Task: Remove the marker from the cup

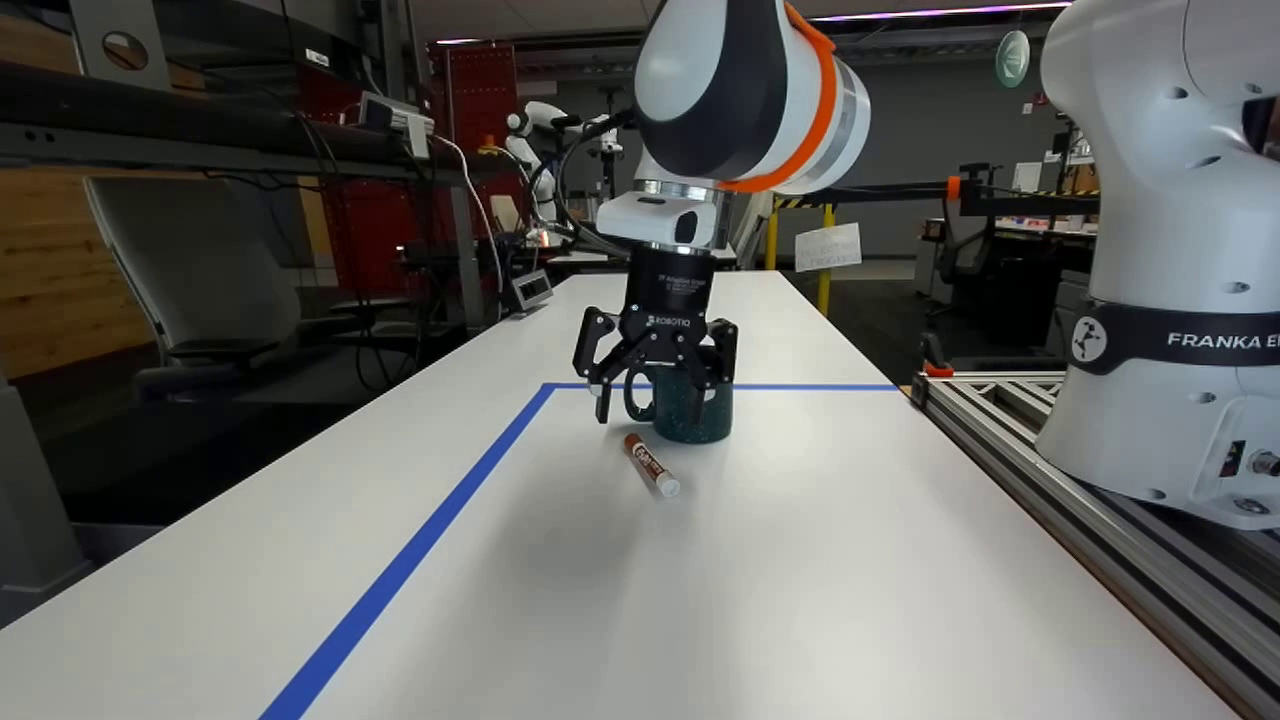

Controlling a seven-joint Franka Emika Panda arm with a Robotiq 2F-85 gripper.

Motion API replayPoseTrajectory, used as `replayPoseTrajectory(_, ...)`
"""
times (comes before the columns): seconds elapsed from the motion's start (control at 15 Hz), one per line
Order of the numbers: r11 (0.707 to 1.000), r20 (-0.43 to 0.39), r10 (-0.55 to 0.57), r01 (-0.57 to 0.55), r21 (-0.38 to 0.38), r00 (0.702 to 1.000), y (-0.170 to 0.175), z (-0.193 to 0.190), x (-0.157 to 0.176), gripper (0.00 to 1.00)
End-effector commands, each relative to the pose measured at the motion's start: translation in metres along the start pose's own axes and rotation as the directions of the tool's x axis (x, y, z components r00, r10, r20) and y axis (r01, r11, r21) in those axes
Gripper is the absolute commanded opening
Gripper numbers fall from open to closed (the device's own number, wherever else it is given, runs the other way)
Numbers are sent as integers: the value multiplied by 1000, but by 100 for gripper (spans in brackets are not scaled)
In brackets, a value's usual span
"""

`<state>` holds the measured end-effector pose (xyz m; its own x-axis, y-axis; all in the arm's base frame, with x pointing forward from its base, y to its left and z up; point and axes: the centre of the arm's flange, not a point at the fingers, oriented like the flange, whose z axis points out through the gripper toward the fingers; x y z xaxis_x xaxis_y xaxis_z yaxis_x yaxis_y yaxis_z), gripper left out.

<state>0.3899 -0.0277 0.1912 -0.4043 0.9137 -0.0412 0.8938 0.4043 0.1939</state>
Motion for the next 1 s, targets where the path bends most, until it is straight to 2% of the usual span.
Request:
replayPoseTrajectory(0.0, 1000, 1, -4, 4, -15, 1000, 1, -52, 7, 100)
replayPoseTrajectory(0.2, 1000, 20, 8, -8, -21, 1000, 5, -55, 3, 100)
replayPoseTrajectory(0.27, 1000, 21, -4, 5, -18, 1000, 8, -10, -11, 100)
replayPoseTrajectory(0.93, 1000, 24, 9, -9, -21, 1000, 8, -12, -12, 100)
